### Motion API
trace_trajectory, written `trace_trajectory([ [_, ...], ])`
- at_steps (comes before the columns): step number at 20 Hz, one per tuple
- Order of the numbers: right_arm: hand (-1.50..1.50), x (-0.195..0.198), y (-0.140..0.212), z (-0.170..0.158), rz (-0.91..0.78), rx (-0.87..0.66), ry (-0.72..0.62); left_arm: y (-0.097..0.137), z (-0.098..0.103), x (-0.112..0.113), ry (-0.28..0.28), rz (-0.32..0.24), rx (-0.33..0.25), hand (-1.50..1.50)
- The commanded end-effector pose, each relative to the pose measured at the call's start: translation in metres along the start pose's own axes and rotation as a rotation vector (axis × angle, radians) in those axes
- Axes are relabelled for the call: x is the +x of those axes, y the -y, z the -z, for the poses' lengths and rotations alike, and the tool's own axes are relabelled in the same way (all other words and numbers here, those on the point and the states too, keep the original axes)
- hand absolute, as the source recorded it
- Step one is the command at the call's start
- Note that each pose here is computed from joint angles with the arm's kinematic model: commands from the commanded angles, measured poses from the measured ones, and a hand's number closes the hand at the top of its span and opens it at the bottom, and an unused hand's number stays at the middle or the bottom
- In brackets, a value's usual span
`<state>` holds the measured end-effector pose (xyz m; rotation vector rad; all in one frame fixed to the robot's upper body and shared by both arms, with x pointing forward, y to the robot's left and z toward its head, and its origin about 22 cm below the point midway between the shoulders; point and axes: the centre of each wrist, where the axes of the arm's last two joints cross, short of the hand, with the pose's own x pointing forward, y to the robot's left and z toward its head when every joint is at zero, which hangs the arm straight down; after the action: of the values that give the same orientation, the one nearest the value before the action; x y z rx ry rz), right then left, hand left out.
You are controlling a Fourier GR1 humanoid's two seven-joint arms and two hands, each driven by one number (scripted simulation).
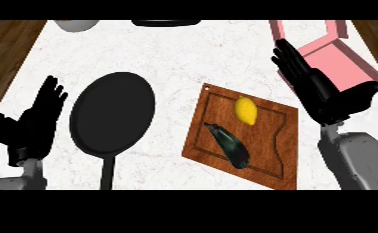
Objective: Pick the lemon from the cutting board and place it in the cardboard box
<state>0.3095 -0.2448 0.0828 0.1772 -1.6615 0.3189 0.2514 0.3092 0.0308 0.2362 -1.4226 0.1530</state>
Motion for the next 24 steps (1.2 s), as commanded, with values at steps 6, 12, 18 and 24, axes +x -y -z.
trace_trajectory([
  [6, -1.50, -0.002, 0.078, -0.074, -0.304, -0.364, 0.481, -0.020, -0.006, -0.003, 0.086, 0.360, -0.074, 0.00],
  [12, -1.50, -0.077, 0.068, -0.138, -0.417, -0.754, 0.574, -0.016, -0.006, -0.008, 0.082, 0.393, -0.142, 0.00],
  [18, -1.50, -0.122, 0.037, -0.211, -0.845, -0.562, 0.490, 0.007, -0.004, -0.022, 0.097, 0.404, -0.213, 0.00],
  [24, -1.50, -0.100, -0.020, -0.246, -0.913, -0.549, 0.332, 0.008, 0.011, -0.034, 0.120, 0.427, -0.251, 0.00],
])
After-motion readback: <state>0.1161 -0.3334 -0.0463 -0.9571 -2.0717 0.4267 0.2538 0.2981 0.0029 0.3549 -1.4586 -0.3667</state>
